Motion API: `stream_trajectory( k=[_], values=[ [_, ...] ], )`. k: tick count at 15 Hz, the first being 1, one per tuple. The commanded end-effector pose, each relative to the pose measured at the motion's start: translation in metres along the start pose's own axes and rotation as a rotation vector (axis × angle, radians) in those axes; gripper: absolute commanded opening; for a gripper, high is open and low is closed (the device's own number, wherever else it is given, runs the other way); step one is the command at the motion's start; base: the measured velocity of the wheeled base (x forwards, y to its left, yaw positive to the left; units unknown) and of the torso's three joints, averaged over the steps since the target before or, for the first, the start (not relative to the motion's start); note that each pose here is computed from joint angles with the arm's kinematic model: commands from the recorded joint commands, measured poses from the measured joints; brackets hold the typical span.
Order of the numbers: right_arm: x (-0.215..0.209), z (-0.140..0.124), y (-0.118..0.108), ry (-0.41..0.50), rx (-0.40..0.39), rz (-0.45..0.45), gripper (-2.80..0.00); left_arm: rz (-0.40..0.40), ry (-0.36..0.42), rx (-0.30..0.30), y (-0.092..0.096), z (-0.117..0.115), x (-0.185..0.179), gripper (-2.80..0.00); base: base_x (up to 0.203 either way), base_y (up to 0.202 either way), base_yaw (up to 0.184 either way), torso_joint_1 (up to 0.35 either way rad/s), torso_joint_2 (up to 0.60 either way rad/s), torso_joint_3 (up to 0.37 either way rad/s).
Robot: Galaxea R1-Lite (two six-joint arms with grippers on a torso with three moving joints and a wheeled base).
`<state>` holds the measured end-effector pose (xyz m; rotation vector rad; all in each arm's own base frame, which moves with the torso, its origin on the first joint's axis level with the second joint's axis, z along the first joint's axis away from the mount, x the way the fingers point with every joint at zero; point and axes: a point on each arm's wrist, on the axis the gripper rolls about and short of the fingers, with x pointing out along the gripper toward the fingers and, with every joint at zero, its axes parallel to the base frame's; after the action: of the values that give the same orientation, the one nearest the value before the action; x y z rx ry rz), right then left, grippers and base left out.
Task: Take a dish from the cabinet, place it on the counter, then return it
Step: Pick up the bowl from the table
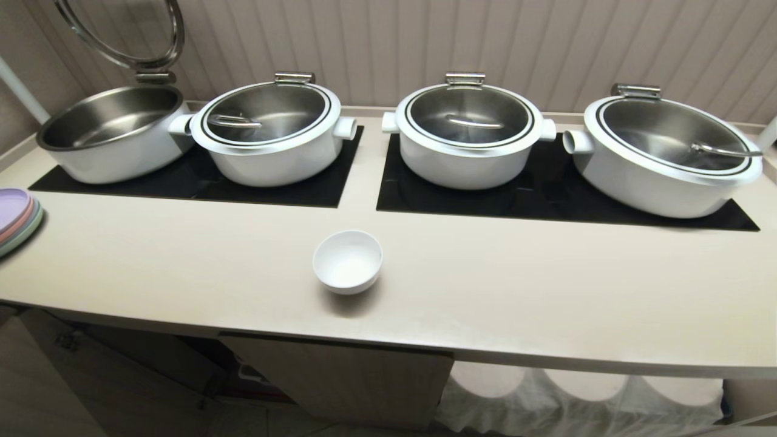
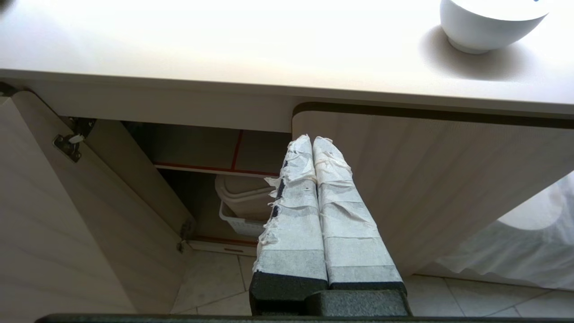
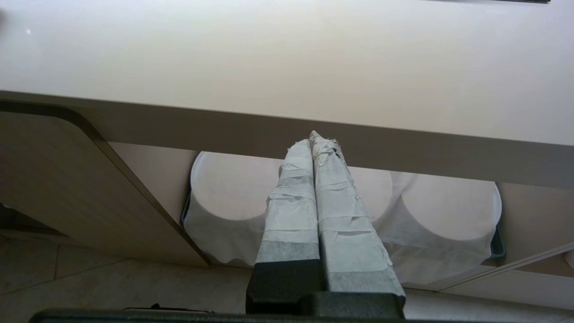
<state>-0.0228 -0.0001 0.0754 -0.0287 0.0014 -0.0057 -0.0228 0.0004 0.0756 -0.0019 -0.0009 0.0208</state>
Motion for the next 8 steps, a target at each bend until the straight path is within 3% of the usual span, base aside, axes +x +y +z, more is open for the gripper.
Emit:
stream_trajectory(
  k=[1, 6, 8],
  values=[
    [0.0000, -0.0001, 0.0000, 0.000, 0.000, 0.000, -2.80, 0.002, -0.001, -0.003, 0.0000, 0.0001, 0.0000, -2.80, 0.000, 0.000, 0.000, 0.000, 0.00, 0.000],
    [0.0000, 0.0000, 0.0000, -0.001, 0.000, 0.000, -2.80, -0.002, -0.001, -0.004, -0.0001, 0.0001, 0.0000, -2.80, 0.000, 0.000, 0.000, 0.000, 0.00, 0.000],
    [0.0000, -0.0001, 0.0000, 0.000, 0.000, 0.001, -2.80, -0.002, -0.001, 0.046, -0.0001, 0.0001, 0.0000, -2.80, 0.000, 0.000, 0.000, 0.000, 0.00, 0.000]
  ],
)
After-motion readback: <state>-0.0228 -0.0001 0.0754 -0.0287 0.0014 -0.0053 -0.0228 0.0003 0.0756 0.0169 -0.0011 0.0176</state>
